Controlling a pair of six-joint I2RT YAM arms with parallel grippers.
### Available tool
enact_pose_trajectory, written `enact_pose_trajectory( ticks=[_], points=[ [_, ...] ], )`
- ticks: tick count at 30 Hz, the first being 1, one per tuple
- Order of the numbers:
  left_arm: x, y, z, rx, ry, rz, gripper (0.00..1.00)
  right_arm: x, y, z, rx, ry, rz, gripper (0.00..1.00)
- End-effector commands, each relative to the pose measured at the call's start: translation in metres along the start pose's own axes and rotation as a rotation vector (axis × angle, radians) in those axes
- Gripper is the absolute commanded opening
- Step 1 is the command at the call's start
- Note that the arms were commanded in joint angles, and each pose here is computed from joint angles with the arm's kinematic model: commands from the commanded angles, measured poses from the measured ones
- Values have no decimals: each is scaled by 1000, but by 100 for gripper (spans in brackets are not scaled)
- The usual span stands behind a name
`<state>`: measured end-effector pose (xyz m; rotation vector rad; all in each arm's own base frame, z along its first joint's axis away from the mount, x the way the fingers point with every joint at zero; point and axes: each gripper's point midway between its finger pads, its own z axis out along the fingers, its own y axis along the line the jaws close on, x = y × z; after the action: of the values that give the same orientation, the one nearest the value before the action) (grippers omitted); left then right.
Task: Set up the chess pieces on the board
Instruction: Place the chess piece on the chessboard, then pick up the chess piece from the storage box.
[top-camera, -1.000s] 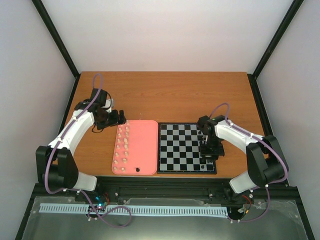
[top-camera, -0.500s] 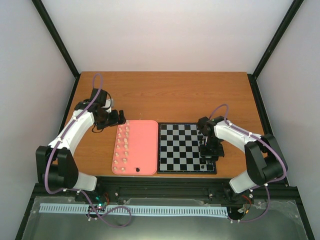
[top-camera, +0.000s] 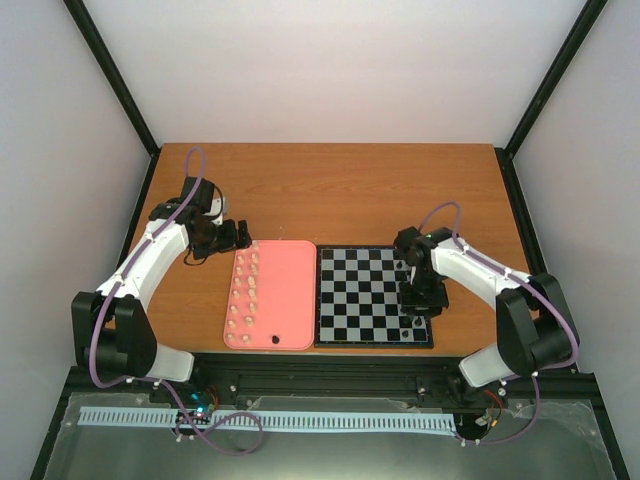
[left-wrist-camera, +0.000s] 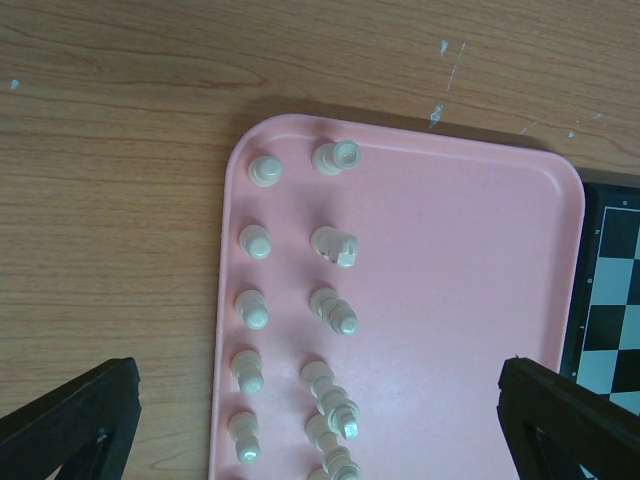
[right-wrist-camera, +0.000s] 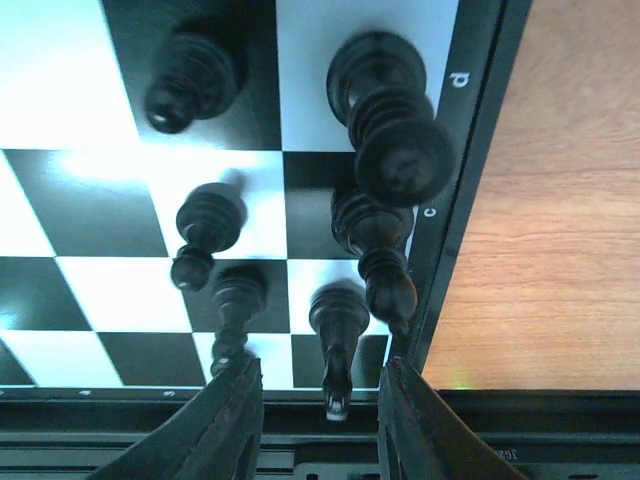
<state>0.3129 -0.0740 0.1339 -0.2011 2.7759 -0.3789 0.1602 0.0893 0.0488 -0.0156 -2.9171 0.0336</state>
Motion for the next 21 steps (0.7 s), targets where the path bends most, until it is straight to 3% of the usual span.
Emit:
enact_pose_trajectory(
  ticks=[1,6,10,15,21],
  points=[
    [-9,-5,-7,8,-27,5,100,-7,-1,-27,-5,-75,7,34],
    [-10,-6,-8,12,-30,6,100,-16,1,-56,-8,-132,3,35],
    [-11,-7,-9,17,-32,7,100,-33,30,-83,-34,-200,-62,34],
    [-11,-8,-8,20,-31,6,100,-46,129,-105,-108,-268,-279,34],
    [-12,-5,-10,4,-35,7,100,-32,256,-96,-150,-277,-590,34]
  ],
)
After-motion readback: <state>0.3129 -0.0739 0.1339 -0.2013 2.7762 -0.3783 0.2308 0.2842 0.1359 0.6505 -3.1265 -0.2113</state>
